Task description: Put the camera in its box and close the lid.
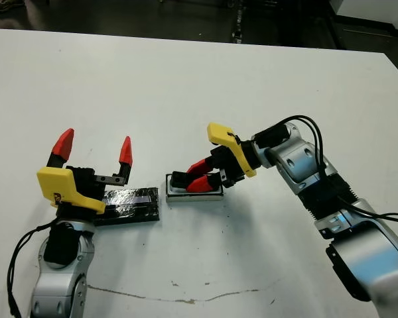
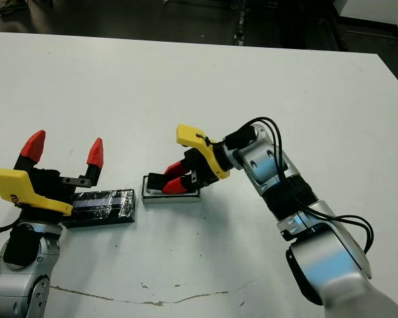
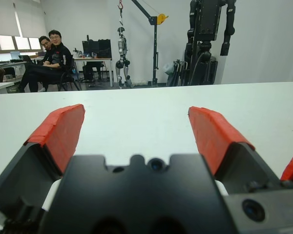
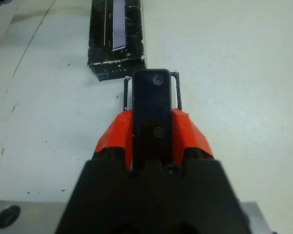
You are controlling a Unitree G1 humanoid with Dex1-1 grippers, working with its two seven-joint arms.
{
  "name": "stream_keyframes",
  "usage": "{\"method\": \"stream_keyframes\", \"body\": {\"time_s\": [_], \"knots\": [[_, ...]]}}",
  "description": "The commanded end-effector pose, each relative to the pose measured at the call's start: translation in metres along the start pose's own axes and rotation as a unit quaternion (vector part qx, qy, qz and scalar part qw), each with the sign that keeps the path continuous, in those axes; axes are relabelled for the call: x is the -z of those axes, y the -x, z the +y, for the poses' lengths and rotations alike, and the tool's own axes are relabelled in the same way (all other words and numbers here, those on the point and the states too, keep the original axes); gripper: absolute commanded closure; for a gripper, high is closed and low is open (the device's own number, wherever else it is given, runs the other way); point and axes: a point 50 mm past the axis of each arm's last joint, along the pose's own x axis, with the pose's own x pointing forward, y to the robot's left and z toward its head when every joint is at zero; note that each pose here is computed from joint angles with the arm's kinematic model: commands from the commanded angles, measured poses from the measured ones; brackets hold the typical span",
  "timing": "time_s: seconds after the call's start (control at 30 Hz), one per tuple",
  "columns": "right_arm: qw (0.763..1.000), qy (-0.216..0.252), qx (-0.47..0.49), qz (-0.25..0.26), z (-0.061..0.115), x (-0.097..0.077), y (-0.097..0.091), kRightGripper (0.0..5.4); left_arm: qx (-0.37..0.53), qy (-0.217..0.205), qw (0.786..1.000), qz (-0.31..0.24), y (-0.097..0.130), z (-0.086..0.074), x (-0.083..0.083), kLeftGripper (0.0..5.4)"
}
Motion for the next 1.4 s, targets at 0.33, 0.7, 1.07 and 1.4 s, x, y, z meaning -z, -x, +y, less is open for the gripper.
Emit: {"method": "stream_keyframes", "body": {"time_s": [0.33, 0.7, 1.07, 1.4], "knots": [[0.999, -0.024, 0.013, 0.034, -0.0010, 0.0147, 0.0132, 3.75, -0.002, -0.007, 1.000, 0.006, 0.0015, 0.0011, 0.0015, 0.00], [0.999, -0.007, 0.026, 0.046, 0.0007, 0.0134, 0.0148, 3.75, -0.003, -0.005, 1.000, 0.009, 0.0022, 0.0008, 0.0016, 0.00], [0.998, -0.027, 0.030, 0.044, 0.0020, 0.0117, 0.0121, 2.60, -0.002, -0.003, 1.000, 0.008, 0.0023, 0.0004, 0.0022, 0.00], [0.999, -0.024, 0.021, 0.036, 0.0012, 0.0080, 0.0149, 1.21, -0.003, -0.004, 1.000, 0.010, 0.0026, 0.0000, 0.0028, 0.00]]}}
